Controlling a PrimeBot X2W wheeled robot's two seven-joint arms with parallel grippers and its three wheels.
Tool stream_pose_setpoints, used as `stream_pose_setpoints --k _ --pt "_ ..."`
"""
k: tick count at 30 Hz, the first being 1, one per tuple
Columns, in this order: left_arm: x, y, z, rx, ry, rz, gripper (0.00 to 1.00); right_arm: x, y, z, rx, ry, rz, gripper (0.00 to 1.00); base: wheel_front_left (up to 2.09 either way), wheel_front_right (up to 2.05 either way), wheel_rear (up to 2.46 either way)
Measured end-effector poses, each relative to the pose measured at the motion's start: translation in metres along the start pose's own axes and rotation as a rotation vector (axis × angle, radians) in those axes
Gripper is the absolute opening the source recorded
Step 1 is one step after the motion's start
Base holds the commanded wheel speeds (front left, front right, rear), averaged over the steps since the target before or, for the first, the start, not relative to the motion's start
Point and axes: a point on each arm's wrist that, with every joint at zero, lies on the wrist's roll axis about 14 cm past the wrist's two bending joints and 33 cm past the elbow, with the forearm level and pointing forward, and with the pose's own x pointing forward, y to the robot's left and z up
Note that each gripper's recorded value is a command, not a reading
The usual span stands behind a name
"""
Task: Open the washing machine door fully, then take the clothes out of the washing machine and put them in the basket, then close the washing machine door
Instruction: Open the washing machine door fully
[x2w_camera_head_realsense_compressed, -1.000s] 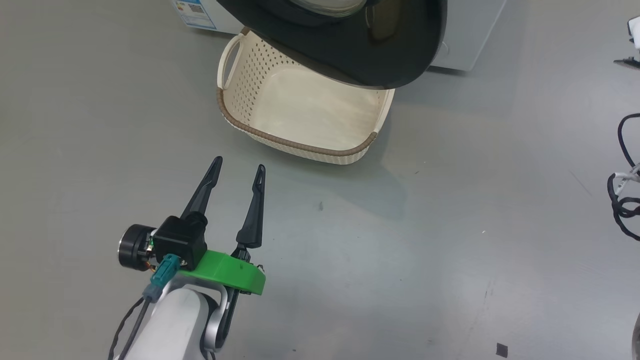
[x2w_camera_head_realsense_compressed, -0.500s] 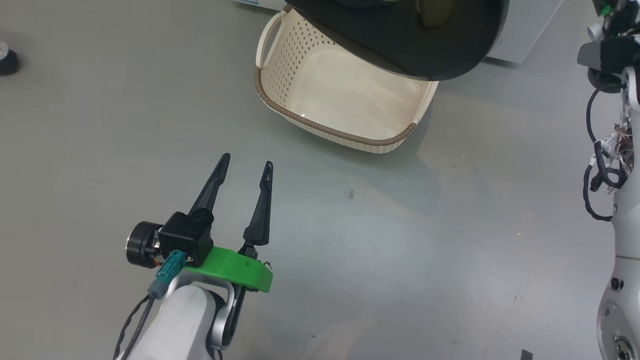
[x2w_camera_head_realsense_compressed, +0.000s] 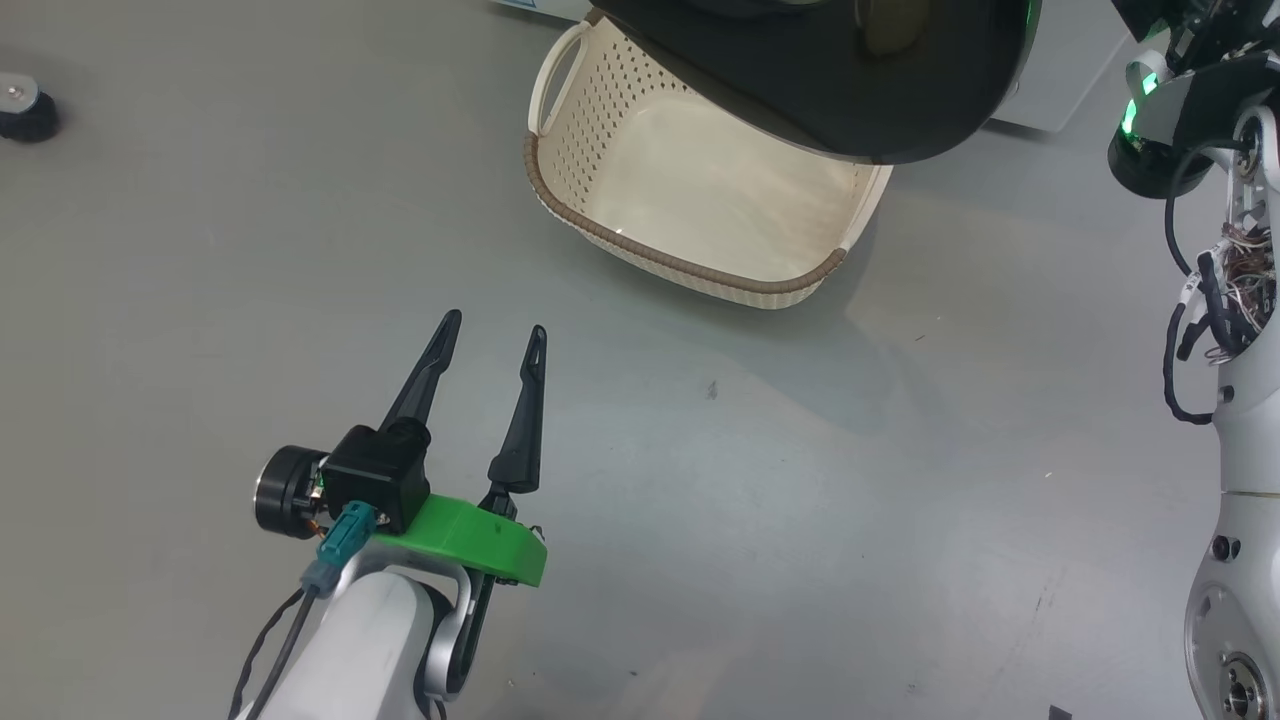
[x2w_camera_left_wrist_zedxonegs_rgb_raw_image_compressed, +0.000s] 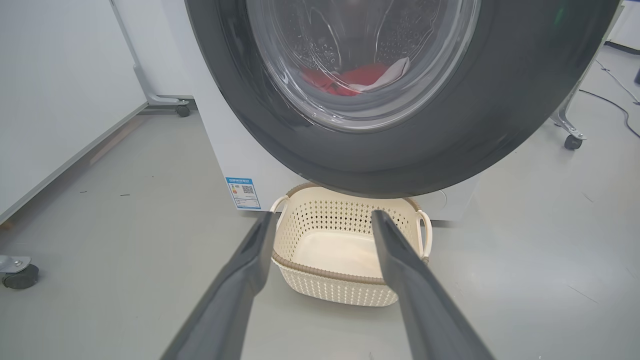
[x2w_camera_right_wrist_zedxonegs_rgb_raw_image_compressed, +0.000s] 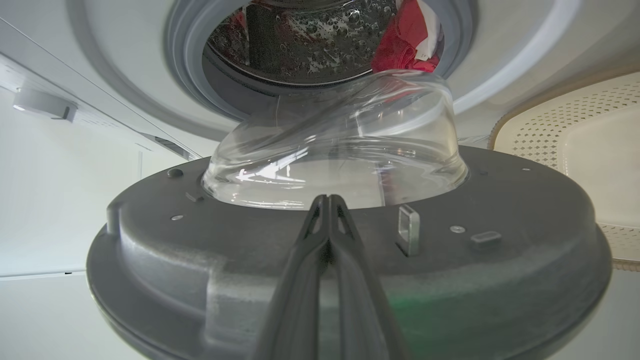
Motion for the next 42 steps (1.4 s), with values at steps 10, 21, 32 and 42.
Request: stream_pose_setpoints --k 10,21,32,42 --pt "-0.001 -0.004 0.002 -0.001 -0.006 -0.011 1.0 -0.002 -0.002 -0.015 0.084 0.096 0.006 0.0 0.0 0.0 0.0" --pt "-0.002 -0.008 0.006 -0.002 -0.016 -0.021 1.0 -0.007 -0.004 -0.031 0.139 0.172 0.0 0.0 0.0 0.0 0.0" --pt "-0.005 -0.008 0.012 -0.001 -0.03 -0.02 1.0 -0.014 -0.014 -0.057 0.184 0.236 -0.034 0.0 0.0 0.0 0.0" --pt "-0.009 -0.008 0.02 0.002 -0.051 -0.019 1.0 -0.017 -0.013 -0.082 0.207 0.312 -0.041 0.0 0.0 0.0 0.0"
